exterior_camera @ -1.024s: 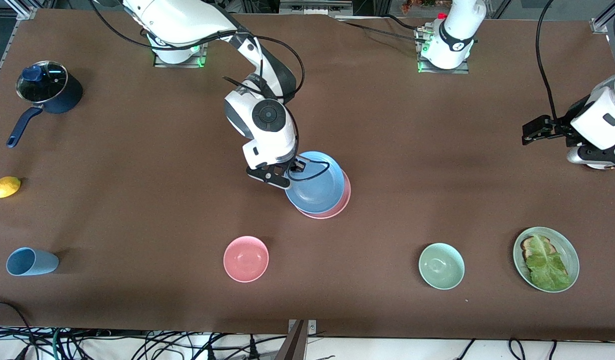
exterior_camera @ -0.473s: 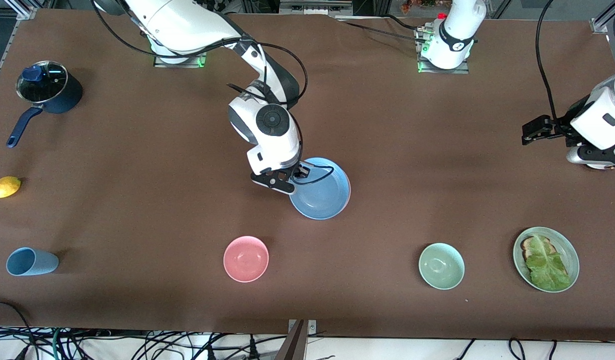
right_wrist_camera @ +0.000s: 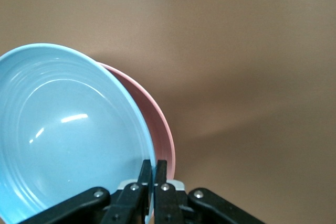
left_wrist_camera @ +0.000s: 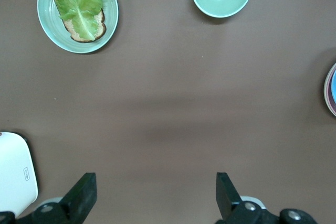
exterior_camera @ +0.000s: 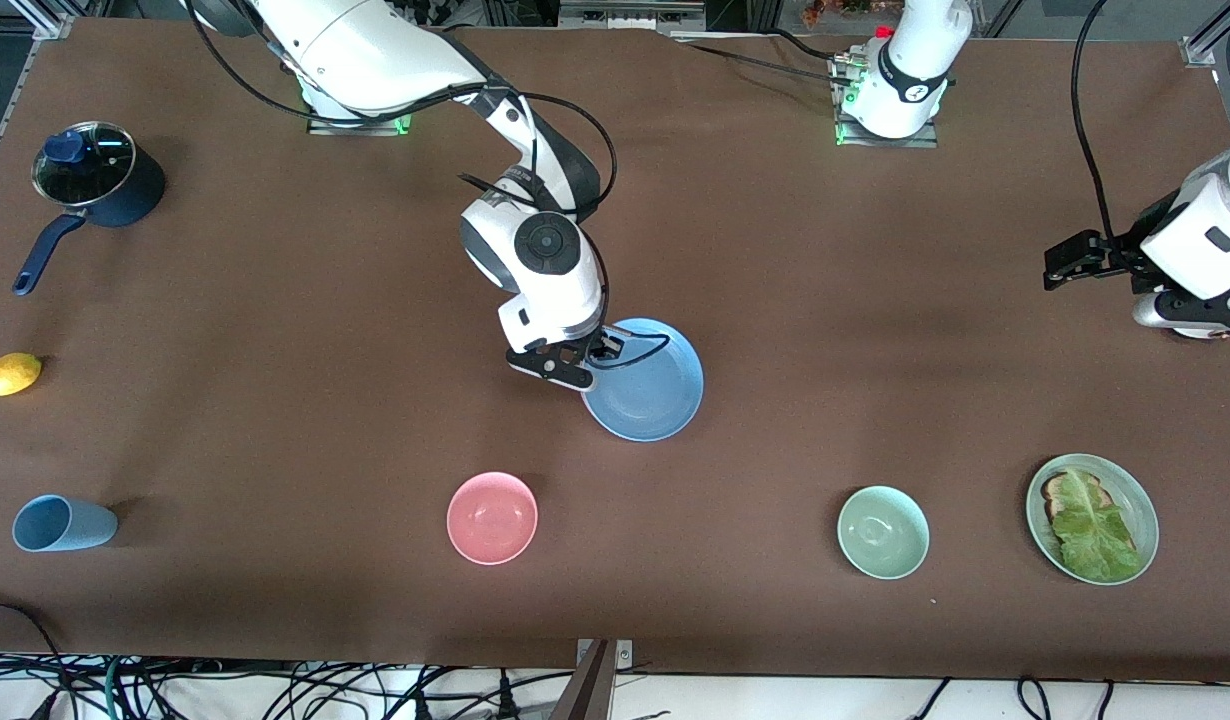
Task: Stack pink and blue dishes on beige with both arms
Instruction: 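Open the right gripper to release the blue plate on the stack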
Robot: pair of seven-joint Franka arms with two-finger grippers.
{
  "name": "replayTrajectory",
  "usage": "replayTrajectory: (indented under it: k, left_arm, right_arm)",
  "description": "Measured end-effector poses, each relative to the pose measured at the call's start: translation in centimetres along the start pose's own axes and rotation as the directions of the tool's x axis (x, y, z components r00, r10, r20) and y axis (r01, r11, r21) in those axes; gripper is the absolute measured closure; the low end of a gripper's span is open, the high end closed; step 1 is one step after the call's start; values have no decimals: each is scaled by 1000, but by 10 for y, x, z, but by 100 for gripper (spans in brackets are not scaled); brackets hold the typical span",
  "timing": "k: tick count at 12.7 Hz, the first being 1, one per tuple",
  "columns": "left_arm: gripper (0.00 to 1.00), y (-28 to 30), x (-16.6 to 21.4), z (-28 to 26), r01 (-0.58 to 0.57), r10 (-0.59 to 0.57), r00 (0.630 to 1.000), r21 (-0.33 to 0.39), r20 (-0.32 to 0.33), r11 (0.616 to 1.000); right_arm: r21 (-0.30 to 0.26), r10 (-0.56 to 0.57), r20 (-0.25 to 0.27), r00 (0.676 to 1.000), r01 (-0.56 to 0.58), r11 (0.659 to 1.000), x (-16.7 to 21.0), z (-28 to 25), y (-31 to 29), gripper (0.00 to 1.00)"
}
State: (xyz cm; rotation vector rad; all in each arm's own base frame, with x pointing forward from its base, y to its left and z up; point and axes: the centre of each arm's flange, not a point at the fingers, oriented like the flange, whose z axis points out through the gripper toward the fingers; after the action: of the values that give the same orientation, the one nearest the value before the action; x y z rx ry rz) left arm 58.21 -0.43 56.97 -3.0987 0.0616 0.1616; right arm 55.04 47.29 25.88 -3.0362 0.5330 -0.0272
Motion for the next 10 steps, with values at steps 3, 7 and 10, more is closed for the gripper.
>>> replayTrajectory:
  k: [3,7,10]
  left_arm:
    - [0,0,0,0,0,0,1000,0,0,1000]
    - [0,0,0,0,0,0,1000,0,-1,1000]
    - [0,0,0,0,1,-1,1000,0,-2,1000]
  right_arm:
    - [-2,0,2,1000,0,1000,0,2,0,95]
    - [-5,0,4,1000,0,1000,0,4,1,88]
    - [-6,0,5,1000,0,1000,0,4,1,60]
